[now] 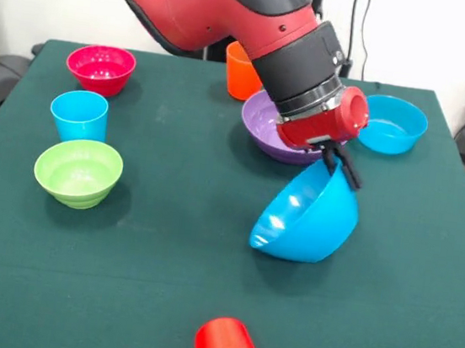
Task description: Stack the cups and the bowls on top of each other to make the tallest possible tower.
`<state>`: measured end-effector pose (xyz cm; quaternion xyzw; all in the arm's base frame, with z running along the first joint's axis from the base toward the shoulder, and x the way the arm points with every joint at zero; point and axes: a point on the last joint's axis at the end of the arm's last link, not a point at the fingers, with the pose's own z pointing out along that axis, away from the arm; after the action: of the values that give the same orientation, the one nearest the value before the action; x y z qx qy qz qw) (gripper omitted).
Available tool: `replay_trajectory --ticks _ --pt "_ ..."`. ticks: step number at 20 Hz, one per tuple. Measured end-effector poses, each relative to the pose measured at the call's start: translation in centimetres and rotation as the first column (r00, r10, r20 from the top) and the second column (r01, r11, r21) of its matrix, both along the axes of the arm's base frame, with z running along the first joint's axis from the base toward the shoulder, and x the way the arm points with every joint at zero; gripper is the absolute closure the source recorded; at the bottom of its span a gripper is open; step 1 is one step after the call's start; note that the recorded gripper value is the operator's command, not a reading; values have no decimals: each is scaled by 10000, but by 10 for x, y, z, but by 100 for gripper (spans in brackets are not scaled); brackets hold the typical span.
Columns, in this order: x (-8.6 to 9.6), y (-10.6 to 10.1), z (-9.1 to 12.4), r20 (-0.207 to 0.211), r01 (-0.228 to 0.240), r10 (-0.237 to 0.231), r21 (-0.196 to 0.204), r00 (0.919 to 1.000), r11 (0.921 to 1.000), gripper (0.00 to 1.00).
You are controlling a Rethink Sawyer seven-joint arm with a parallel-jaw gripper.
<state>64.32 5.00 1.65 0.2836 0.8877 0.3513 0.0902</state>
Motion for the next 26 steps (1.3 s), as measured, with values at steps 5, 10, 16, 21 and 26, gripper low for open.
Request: replay_trajectory --ticks 5,10,16,21,26 --pt "-12 20 1 -173 -5 22 1020 9998 9948 100" --pt "-21 36 1 -297 -147 192 1445 9994 9894 100" --pt "-28 44 2 -406 -324 392 1573 9984 9870 100" --pt "-30 46 2 -503 -444 534 1647 9973 9853 100" --pt "-36 48 3 -731 -739 884 1823 9934 9805 100"
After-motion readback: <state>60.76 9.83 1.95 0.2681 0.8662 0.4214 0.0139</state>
